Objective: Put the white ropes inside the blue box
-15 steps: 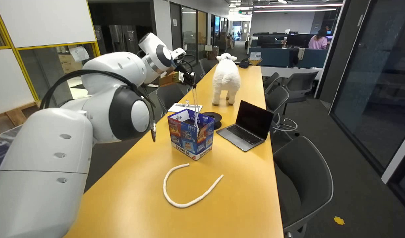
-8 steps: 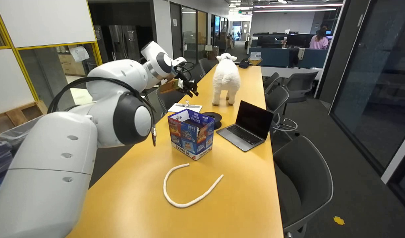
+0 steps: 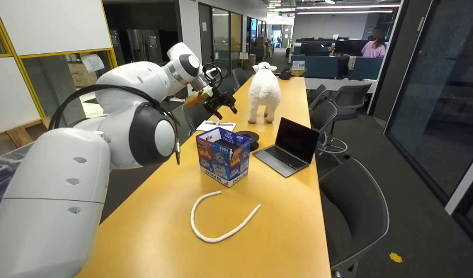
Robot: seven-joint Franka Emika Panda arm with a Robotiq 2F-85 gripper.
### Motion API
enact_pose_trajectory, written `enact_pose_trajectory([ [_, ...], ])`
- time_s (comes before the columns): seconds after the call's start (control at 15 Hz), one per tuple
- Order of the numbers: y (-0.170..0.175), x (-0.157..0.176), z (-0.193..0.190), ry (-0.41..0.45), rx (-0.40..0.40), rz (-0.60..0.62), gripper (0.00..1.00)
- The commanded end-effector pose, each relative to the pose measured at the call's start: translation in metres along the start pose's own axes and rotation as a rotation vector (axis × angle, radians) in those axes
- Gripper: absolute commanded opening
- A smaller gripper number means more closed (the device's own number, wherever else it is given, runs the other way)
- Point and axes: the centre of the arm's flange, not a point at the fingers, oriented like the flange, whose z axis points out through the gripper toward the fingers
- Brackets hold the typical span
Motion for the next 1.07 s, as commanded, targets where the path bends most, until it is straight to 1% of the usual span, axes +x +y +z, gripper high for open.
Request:
enact_pose_trajectory([
  [0.0, 0.04, -0.026, -0.029, -0.134, 0.04, -0.029, 1.0],
  [0.13, 0.057, -0.047, -0.034, -0.183, 0.095, -0.007, 1.0],
  [0.27, 0.073, -0.066, -0.036, -0.264, 0.127, 0.099, 1.0],
  [0.47, 0.094, -0.101, -0.022, -0.363, 0.143, 0.217, 1.0],
  [0.53, 0.097, -0.109, -0.017, -0.398, 0.162, 0.25, 1.0],
  [0.67, 0.102, -0.123, -0.004, -0.454, 0.169, 0.342, 1.0],
  [0.73, 0.103, -0.131, 0.004, -0.47, 0.18, 0.391, 1.0],
  [0.87, 0.102, -0.146, 0.02, -0.536, 0.204, 0.475, 1.0],
  [1.0, 0.1, -0.159, 0.041, -0.573, 0.216, 0.571, 1.0],
])
